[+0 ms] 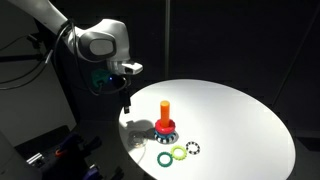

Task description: Put the clear ring on the stack

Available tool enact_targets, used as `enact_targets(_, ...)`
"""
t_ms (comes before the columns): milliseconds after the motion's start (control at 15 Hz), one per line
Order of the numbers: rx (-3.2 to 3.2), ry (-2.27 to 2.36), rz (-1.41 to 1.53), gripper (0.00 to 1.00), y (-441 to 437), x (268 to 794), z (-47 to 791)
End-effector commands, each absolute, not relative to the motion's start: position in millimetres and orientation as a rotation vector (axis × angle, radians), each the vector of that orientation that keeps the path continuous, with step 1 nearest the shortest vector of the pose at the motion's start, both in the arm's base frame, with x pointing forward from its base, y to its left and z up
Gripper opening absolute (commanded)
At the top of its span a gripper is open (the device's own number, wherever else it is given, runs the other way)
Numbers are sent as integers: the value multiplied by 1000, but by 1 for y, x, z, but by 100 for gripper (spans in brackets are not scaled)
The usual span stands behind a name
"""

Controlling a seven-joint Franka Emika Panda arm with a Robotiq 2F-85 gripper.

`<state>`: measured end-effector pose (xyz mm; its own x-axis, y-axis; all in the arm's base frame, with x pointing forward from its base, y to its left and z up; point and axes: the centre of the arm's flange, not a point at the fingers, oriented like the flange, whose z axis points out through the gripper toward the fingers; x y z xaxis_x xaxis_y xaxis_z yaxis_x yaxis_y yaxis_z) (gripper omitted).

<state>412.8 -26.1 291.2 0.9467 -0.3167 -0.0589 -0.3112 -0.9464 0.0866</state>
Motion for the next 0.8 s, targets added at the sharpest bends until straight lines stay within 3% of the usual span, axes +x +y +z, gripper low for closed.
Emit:
enact_targets(0, 2987, -503, -94, 100, -40, 424, 276)
enact_targets(733, 2998, -490, -133, 100, -43, 419, 269)
